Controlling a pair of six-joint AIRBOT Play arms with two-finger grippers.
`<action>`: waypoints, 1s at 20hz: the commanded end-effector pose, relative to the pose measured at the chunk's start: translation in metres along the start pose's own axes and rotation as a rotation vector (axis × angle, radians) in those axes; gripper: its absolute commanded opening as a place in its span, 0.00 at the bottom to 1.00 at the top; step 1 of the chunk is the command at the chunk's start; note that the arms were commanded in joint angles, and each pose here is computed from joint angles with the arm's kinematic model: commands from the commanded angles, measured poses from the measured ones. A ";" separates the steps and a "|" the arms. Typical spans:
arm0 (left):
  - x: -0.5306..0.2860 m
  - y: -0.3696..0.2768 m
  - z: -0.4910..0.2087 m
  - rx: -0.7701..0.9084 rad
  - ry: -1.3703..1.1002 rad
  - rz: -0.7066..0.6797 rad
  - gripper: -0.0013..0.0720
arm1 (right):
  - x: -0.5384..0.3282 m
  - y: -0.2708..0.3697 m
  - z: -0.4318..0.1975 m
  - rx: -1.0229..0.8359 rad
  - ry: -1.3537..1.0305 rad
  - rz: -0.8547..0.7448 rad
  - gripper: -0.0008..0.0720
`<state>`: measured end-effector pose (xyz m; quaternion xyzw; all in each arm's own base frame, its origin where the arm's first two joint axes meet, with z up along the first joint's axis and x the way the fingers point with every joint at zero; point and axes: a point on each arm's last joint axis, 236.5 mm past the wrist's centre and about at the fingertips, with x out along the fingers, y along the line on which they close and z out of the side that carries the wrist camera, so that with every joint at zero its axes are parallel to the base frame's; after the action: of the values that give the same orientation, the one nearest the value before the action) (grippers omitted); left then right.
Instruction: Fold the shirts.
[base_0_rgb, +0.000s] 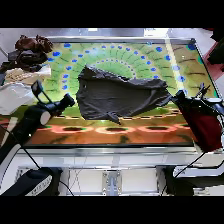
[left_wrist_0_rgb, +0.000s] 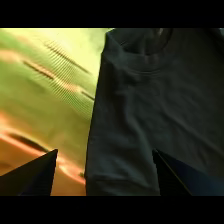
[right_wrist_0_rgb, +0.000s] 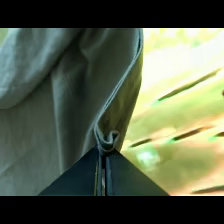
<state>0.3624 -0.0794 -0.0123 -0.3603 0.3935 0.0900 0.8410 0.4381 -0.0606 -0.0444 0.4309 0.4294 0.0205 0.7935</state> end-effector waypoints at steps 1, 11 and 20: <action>0.014 0.025 -0.029 -0.415 0.008 -0.062 0.94 | -0.010 0.026 0.003 -0.024 -0.017 0.073 0.06; 0.038 0.020 -0.093 -0.380 0.261 -0.068 0.80 | -0.017 0.040 0.001 -0.032 -0.016 0.106 0.06; 0.084 -0.020 -0.101 -0.274 0.416 -0.135 0.80 | -0.018 0.044 -0.003 -0.054 0.003 0.125 0.06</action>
<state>0.3578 -0.1588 -0.0999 -0.5162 0.4924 0.0412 0.6995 0.4400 -0.0406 -0.0041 0.4376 0.4016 0.0744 0.8010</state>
